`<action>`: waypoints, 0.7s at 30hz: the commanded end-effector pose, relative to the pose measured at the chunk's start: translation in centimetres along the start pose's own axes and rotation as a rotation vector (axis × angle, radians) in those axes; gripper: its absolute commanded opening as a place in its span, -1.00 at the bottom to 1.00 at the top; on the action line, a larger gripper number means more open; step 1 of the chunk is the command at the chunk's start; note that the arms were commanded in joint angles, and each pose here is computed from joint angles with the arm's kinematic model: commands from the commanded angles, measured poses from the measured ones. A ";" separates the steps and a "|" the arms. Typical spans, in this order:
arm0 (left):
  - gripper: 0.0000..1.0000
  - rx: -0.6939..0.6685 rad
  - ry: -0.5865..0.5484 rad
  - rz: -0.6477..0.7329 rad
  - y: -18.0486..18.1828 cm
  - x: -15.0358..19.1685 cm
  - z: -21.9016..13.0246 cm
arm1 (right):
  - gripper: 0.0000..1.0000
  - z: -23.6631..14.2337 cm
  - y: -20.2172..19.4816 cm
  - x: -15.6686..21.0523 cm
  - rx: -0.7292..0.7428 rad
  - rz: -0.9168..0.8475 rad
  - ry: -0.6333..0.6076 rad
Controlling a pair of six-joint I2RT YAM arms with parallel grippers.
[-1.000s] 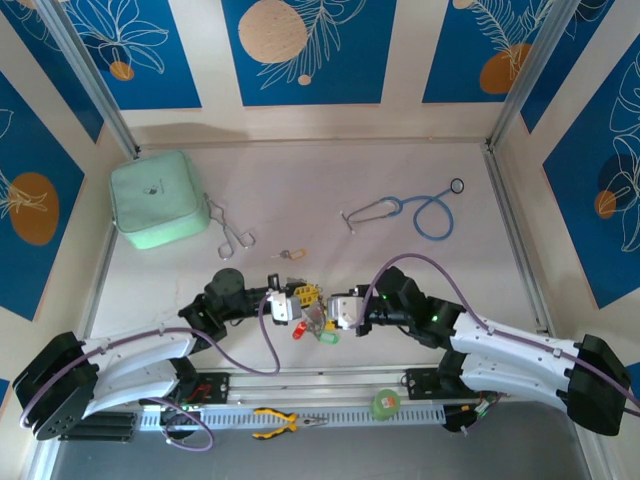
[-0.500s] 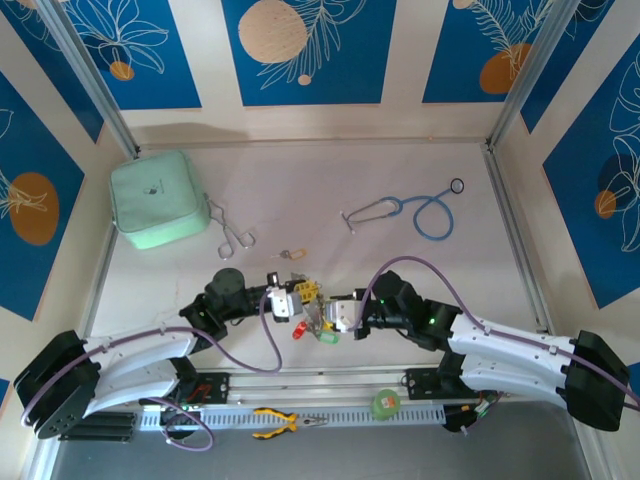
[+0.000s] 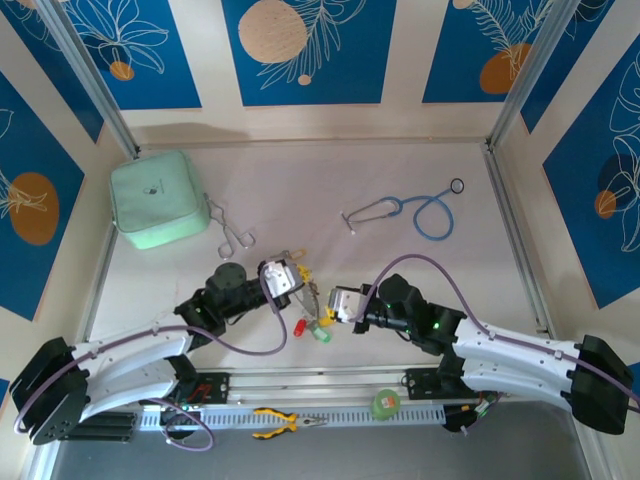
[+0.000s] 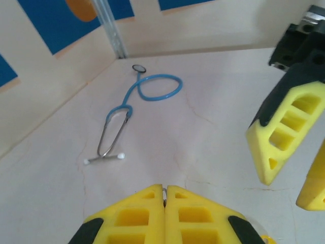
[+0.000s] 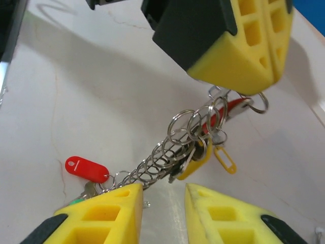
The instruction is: Put the keys on the keyring
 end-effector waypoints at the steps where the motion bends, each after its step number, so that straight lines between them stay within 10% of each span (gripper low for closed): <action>1: -1.00 -0.059 0.057 -0.117 1.0 -1.0 -0.2 | -0.42 -0.3 -0.5 -0.6 0.025 0.059 0.000; 21: -1.00 -0.086 0.155 -0.240 1.4 -0.6 0.1 | -0.34 3.2 -2.2 -2.5 -0.010 0.105 0.007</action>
Point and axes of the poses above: each hand's point on the last joint's axis, 136 mm out from that joint toward the fingers, its own z axis out along the fingers, its own y axis along the line the jaws close on, x = y × z, the point moved 8 cm from there along -z, back along the fingers, and after that the axes turned 1 degree about z, right-handed, at the moved point
